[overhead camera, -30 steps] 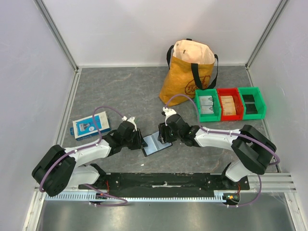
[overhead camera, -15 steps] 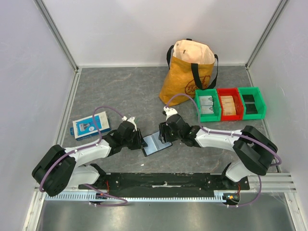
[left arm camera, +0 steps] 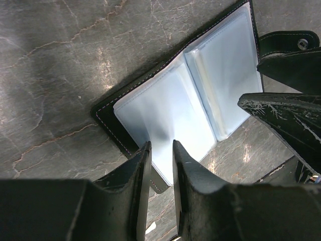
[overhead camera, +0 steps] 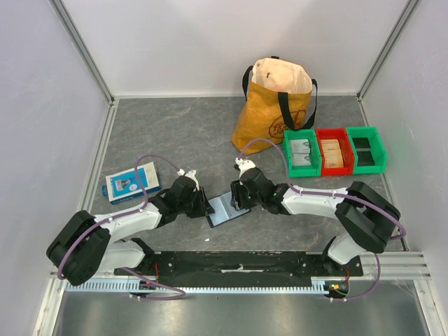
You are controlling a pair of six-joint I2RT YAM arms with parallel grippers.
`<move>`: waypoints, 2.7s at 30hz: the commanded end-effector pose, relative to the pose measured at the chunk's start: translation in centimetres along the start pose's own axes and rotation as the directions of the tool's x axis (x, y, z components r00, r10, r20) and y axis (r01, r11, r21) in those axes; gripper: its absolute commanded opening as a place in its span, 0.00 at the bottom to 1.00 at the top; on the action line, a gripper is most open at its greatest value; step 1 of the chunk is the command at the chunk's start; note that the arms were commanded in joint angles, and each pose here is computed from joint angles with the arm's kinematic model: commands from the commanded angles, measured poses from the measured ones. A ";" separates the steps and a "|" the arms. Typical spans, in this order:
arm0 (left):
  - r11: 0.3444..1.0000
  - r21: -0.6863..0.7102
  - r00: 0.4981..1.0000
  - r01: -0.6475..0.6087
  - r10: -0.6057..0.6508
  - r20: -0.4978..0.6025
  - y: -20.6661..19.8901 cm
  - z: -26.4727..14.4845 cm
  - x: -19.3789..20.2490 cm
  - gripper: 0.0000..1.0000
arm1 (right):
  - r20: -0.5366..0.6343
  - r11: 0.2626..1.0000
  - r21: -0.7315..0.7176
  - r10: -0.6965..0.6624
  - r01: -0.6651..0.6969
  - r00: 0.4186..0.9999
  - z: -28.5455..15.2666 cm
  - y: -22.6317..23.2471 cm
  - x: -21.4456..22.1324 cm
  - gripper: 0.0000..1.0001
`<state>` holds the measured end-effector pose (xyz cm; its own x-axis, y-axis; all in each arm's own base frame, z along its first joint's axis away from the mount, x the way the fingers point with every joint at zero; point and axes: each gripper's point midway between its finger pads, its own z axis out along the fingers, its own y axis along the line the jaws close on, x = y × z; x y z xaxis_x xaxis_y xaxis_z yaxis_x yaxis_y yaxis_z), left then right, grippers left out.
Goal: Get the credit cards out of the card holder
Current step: Remove the credit card from the card holder.
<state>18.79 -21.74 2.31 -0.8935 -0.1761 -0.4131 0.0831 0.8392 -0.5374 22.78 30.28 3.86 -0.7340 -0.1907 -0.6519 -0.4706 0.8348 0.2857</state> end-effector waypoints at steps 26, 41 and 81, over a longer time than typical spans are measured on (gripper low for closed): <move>0.998 -0.059 0.999 0.029 -0.030 -0.011 1.5 -0.4 1.1 0.30 | 0.011 0.940 -0.342 -0.008 0.012 1.000 -1.2 8.7 -1.9 0.38; 0.983 -0.024 0.938 0.184 -0.168 0.303 2.2 -5.7 -2.6 0.38 | 0.001 0.934 -0.346 -0.091 0.086 0.996 -1.0 10.8 -1.2 0.48; 0.996 0.051 0.974 0.078 -0.087 0.208 -1.3 -5.1 -3.0 0.39 | -0.073 0.959 0.069 -0.268 0.273 0.961 2.6 4.5 2.5 0.42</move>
<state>18.15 -17.66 5.60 -0.7888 -0.3782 -0.4845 -0.0528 0.8271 -0.5596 19.97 35.22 2.66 -0.5695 -0.4771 -0.6693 -0.6465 0.7629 0.0063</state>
